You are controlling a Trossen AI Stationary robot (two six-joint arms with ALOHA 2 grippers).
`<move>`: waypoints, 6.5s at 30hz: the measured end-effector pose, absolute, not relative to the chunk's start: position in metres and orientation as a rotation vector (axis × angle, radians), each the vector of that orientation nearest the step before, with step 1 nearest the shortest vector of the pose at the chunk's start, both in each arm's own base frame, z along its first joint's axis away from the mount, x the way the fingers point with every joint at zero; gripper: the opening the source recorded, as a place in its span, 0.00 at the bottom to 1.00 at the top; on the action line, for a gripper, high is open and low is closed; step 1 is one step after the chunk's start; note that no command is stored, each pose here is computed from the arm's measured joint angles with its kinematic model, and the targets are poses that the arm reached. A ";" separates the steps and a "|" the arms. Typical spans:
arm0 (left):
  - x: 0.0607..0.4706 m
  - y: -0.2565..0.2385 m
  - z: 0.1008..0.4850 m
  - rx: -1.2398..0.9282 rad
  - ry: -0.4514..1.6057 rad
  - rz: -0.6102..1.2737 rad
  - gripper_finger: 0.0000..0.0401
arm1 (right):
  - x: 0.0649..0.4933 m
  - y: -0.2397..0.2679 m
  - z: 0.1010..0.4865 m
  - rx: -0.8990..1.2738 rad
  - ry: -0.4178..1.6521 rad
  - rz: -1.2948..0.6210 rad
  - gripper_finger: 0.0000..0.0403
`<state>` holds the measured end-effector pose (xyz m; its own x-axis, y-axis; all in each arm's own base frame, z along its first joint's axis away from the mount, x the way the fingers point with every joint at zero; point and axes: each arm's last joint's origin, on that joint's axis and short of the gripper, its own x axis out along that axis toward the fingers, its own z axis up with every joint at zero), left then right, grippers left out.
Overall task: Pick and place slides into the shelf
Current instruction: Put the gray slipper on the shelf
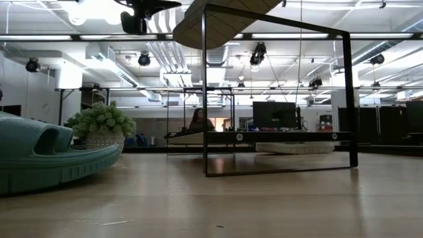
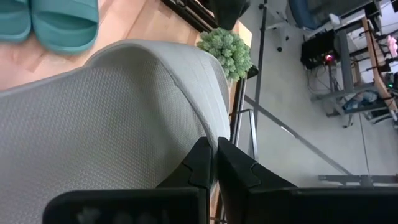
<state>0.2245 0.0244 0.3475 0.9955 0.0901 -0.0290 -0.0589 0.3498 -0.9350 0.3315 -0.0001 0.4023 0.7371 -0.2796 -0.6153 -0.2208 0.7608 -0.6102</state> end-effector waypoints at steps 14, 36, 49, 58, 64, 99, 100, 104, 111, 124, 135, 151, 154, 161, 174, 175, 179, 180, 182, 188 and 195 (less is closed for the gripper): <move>0.226 0.031 0.339 -1.231 0.021 0.163 0.62 | 0.332 0.000 0.403 -0.801 0.753 -0.022 0.02; 0.227 0.031 0.342 -1.239 0.070 0.094 0.62 | 0.348 -0.004 0.404 -0.851 0.671 -0.045 0.02; 0.227 0.031 0.342 -1.239 0.074 0.084 0.51 | 0.354 -0.004 0.403 -0.860 0.640 -0.051 0.02; 0.227 0.031 0.340 -1.238 0.087 0.077 0.16 | 0.354 -0.004 0.405 -0.866 0.628 -0.059 0.02; 0.226 0.033 0.339 -1.214 0.089 0.078 0.02 | 0.355 -0.005 0.405 -0.867 0.623 -0.066 0.02; 0.224 0.047 0.341 -1.176 0.024 0.103 0.00 | 0.326 -0.026 0.421 -0.916 0.798 -0.478 0.19; 0.224 0.048 0.342 -1.170 0.014 0.117 0.00 | 0.323 -0.028 0.424 -0.905 0.793 -0.503 0.19; 0.224 0.050 0.342 -1.141 -0.033 0.174 0.00 | 0.306 -0.036 0.439 -0.788 0.727 -0.588 0.20; 0.223 0.053 0.342 -1.091 -0.117 0.320 0.00 | 0.268 -0.048 0.464 -0.493 0.569 -0.737 0.20; 0.257 0.047 0.340 -0.973 -0.379 0.453 0.00 | 0.234 -0.050 0.463 -0.184 0.542 -0.800 0.20; 0.293 0.032 0.301 -0.939 -0.387 0.690 0.00 | 0.227 -0.049 0.448 -0.156 0.636 -0.811 0.19; 0.314 0.001 0.264 -0.897 -0.472 0.961 0.00 | 0.219 -0.048 0.450 -0.164 0.632 -0.809 0.18; 0.320 -0.004 0.252 -0.920 -0.482 0.979 0.00 | 0.219 -0.048 0.450 -0.165 0.635 -0.808 0.19; 0.331 -0.007 0.226 -0.986 -0.484 0.991 0.00 | 0.219 -0.048 0.449 -0.166 0.636 -0.808 0.20; 0.313 0.003 0.199 -1.012 -0.498 1.013 0.00 | 0.219 -0.048 0.449 -0.169 0.639 -0.807 0.21; 0.310 0.004 0.197 -1.023 -0.512 1.007 0.00 | 0.219 -0.048 0.449 -0.169 0.639 -0.807 0.21; 0.306 0.007 0.195 -1.046 -0.529 0.936 0.00 | 0.219 -0.048 0.449 -0.169 0.639 -0.807 0.21; 0.305 0.007 0.196 -1.046 -0.535 0.921 0.00 | 0.219 -0.048 0.449 -0.169 0.639 -0.807 0.21; 0.304 0.009 0.195 -1.040 -0.534 0.916 0.00 | 0.219 -0.048 0.449 -0.169 0.639 -0.808 0.20; 0.302 0.022 0.190 -0.995 -0.495 0.933 0.00 | 0.219 -0.048 0.449 -0.169 0.639 -0.807 0.19; 0.301 0.034 0.188 -1.005 -0.459 0.899 0.00 | 0.219 -0.048 0.449 -0.168 0.638 -0.808 0.20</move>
